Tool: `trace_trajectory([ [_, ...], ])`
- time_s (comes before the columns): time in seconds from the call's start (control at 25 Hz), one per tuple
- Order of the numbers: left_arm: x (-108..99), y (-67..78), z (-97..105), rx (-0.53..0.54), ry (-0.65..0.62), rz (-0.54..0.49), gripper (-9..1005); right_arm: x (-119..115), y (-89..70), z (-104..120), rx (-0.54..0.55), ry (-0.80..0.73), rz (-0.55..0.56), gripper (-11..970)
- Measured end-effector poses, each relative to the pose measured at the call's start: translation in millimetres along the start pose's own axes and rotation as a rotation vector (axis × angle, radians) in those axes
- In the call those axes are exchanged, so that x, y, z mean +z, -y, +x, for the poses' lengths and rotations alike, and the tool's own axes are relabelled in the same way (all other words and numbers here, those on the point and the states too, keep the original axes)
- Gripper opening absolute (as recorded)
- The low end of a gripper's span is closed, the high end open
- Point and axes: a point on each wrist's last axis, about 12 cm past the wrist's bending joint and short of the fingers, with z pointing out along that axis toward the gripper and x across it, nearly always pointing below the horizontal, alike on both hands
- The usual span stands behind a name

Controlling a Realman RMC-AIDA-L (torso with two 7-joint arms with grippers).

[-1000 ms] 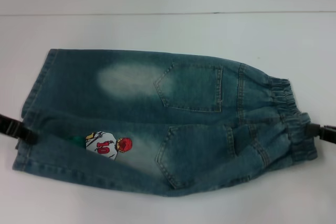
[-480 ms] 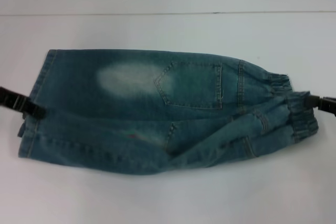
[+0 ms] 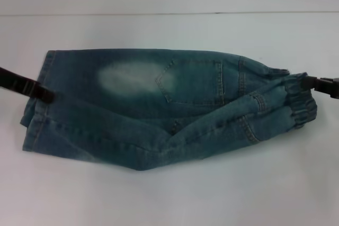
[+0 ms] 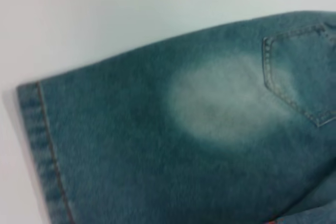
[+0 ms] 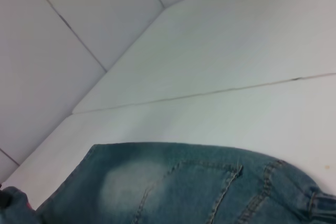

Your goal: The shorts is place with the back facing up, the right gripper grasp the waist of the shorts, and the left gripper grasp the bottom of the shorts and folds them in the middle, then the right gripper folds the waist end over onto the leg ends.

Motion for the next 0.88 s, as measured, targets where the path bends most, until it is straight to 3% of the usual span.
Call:
trace_trajectory([
  [0.88, 11.8, 6.0, -34.5, 0.033, 0.146, -0.08, 52, 20.6, 9.0, -48.4, -0.059, 0.079, 0.148, 52],
])
